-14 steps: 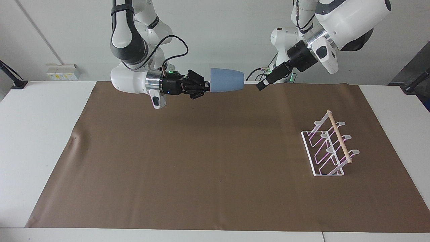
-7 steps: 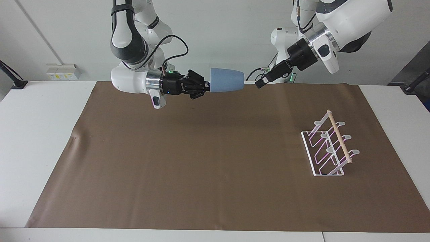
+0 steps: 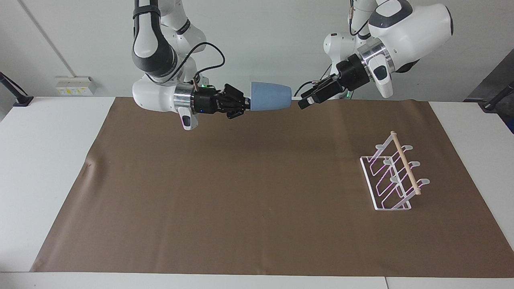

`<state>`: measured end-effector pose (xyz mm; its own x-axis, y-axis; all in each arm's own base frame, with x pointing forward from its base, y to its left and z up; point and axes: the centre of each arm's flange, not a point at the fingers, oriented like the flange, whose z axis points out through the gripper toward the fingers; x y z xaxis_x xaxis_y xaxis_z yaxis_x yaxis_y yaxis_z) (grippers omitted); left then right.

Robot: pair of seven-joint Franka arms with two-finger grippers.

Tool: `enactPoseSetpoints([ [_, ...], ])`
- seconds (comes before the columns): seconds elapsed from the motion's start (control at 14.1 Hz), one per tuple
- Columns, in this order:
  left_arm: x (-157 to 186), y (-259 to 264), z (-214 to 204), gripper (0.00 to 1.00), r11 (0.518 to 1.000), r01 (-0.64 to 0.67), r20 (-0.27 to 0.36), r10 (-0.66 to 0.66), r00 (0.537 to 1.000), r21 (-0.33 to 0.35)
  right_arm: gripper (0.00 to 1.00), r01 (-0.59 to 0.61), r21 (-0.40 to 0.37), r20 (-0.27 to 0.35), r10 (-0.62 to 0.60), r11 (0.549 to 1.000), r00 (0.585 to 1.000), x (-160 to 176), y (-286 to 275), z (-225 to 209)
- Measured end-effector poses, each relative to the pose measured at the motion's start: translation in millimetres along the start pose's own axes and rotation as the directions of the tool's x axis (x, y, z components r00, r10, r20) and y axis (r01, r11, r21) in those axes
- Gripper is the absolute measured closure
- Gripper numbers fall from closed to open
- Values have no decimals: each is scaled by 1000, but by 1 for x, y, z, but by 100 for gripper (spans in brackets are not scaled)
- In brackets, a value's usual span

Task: Hang cup on cup holder
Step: 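Move the left gripper open around the cup body near the right gripper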

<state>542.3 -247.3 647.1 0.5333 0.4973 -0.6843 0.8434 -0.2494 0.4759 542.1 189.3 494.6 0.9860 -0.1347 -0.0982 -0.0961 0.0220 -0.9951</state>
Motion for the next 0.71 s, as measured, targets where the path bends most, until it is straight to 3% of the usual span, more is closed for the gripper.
enactPoseSetpoints([
  [0.42,-17,-4,21,0,986,162,-4,-162,987,-29,96,-2,-1,-2,2,1000,1000,0,1,-1],
  [0.71,-24,-12,42,0,964,249,-23,-252,967,-91,96,-5,-5,-17,5,1000,1000,2,3,-3],
])
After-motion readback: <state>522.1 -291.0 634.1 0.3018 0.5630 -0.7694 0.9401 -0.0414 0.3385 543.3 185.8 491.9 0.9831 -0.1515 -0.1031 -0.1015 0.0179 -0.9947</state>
